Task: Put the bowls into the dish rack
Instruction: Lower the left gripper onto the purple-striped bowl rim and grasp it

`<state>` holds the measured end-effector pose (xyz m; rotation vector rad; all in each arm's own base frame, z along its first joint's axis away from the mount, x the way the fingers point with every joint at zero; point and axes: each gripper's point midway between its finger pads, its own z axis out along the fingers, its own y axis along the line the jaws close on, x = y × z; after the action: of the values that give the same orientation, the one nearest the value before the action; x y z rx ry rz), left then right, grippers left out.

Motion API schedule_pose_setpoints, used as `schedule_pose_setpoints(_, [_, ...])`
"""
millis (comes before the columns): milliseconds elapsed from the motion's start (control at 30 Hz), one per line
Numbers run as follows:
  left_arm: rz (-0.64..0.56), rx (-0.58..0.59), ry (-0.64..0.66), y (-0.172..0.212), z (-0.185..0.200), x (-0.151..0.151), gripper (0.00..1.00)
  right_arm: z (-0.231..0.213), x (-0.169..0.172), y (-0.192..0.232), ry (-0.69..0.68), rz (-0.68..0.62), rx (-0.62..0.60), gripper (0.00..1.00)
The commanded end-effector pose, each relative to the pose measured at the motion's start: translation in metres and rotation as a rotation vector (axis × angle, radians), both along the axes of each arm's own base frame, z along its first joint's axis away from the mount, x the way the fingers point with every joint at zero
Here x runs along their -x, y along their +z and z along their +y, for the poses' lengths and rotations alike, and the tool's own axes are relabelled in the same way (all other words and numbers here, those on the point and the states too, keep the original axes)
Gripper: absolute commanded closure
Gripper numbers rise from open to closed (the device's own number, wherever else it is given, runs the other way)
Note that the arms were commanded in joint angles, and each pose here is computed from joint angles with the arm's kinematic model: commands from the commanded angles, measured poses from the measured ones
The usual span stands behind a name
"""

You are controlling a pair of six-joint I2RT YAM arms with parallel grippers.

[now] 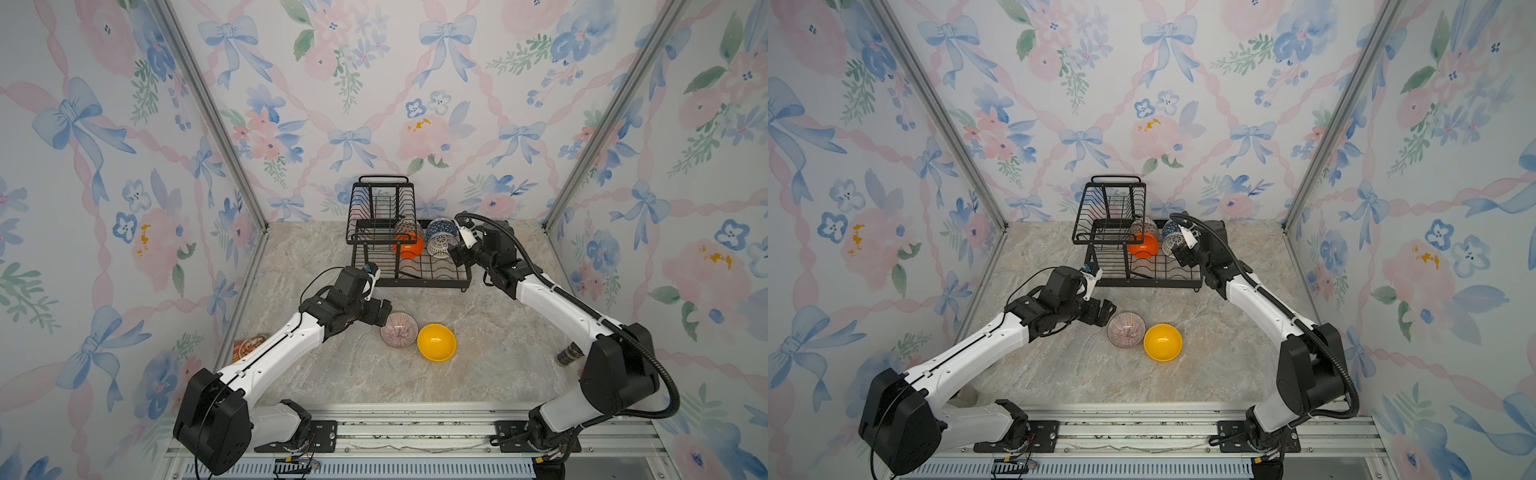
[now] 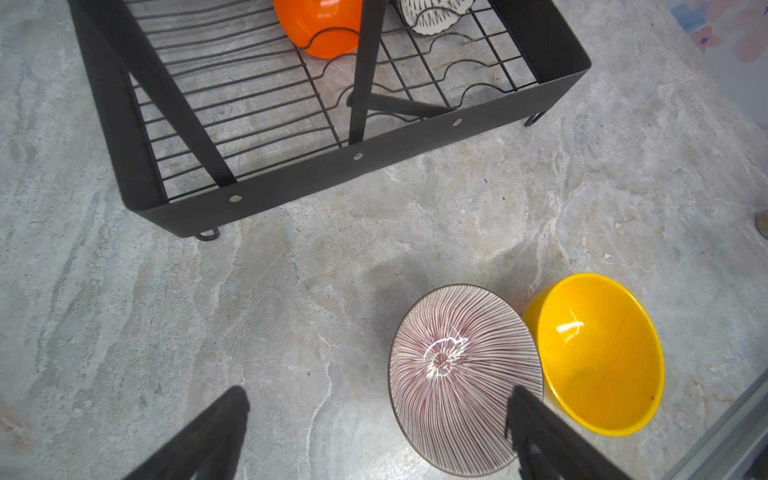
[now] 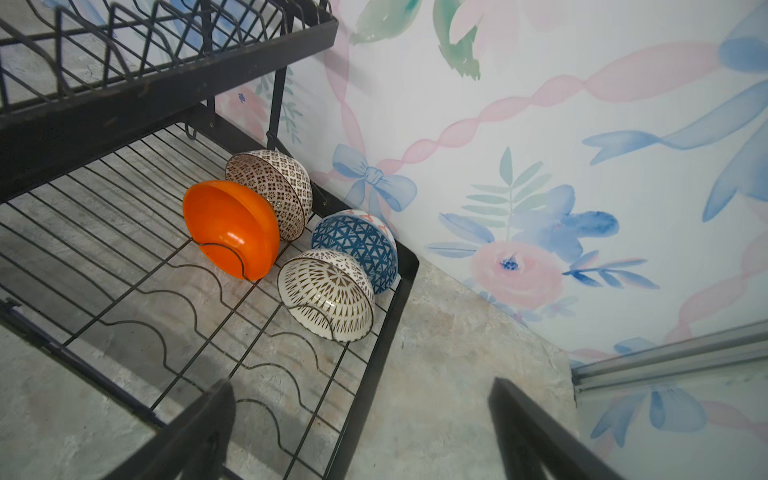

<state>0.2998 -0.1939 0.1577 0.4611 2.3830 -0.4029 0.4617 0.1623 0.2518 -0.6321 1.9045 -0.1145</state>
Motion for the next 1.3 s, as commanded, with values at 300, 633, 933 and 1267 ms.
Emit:
schedule_pose_setpoints(300, [0.068,0.086,0.035,-0.027,-0.005,0.017,0.02,-0.001,0.01,-0.024,-0.022,0.231,-0.158,0.03])
schedule_pose_setpoints(633, [0.118,0.097,0.021,-0.052,-0.014,0.019,0.02,0.001,0.008,-0.041,-0.026,0.328,-0.188,0.03])
schedule_pose_setpoints(933, [0.196,0.065,0.021,-0.084,-0.012,0.031,0.02,0.008,0.006,-0.059,-0.012,0.391,-0.186,0.03])
schedule_pose_setpoints(1267, [0.234,0.061,0.009,-0.099,-0.018,0.032,0.05,0.008,0.007,-0.063,-0.008,0.403,-0.178,0.03])
